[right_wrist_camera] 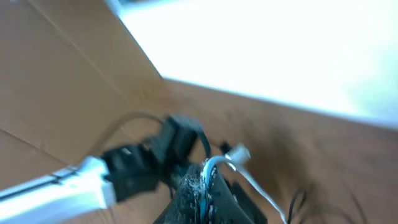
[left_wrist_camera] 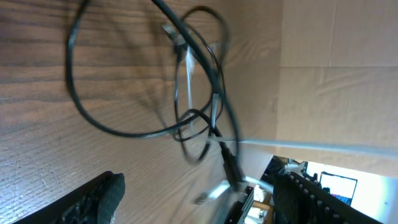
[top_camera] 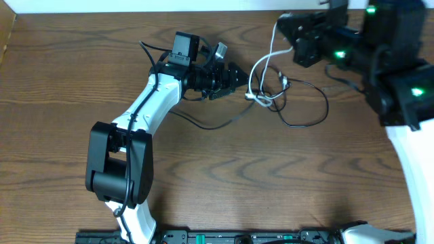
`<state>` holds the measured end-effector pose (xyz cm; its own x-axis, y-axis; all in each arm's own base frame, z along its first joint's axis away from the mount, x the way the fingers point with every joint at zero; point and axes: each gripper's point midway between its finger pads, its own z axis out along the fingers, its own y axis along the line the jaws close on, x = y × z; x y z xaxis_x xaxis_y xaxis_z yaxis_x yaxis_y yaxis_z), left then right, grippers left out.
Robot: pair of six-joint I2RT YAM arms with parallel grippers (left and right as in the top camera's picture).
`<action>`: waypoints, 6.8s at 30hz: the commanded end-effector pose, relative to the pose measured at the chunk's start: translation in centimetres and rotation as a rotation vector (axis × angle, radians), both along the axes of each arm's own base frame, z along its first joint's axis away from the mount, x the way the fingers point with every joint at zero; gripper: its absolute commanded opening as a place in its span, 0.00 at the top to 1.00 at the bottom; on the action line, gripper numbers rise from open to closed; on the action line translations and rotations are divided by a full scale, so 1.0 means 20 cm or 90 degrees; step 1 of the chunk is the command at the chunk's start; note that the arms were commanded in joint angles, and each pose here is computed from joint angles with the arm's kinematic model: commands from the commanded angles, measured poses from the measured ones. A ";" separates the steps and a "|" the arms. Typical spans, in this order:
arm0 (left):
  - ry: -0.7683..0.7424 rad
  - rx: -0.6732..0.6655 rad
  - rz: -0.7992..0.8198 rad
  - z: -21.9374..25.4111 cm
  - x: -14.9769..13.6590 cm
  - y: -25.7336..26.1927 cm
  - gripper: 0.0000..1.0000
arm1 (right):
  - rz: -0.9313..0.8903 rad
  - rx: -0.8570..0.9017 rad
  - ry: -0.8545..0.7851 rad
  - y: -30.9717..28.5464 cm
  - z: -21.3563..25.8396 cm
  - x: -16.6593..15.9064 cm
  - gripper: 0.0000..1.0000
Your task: Untangle cables
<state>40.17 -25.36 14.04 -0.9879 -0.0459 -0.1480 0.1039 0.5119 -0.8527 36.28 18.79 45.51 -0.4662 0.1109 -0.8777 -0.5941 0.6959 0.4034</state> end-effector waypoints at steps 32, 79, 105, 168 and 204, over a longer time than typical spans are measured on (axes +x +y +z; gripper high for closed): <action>-0.055 0.097 0.053 0.00 0.04 0.57 0.19 | -0.422 -0.030 -0.084 -1.02 0.23 0.11 0.99; -0.172 0.337 0.008 0.21 -0.18 0.45 0.19 | -0.703 -0.020 0.118 -2.38 -0.98 0.87 0.01; -0.035 0.303 -0.019 0.02 -0.37 0.01 0.22 | -0.379 -0.056 0.476 -1.31 -1.16 0.43 0.17; -0.308 0.458 0.382 0.84 -0.29 0.92 0.93 | 0.037 -0.354 0.450 -0.27 -1.52 0.29 0.26; -0.177 0.446 0.406 0.64 -0.22 1.13 0.92 | 0.294 -0.594 0.361 0.04 -2.32 0.33 0.73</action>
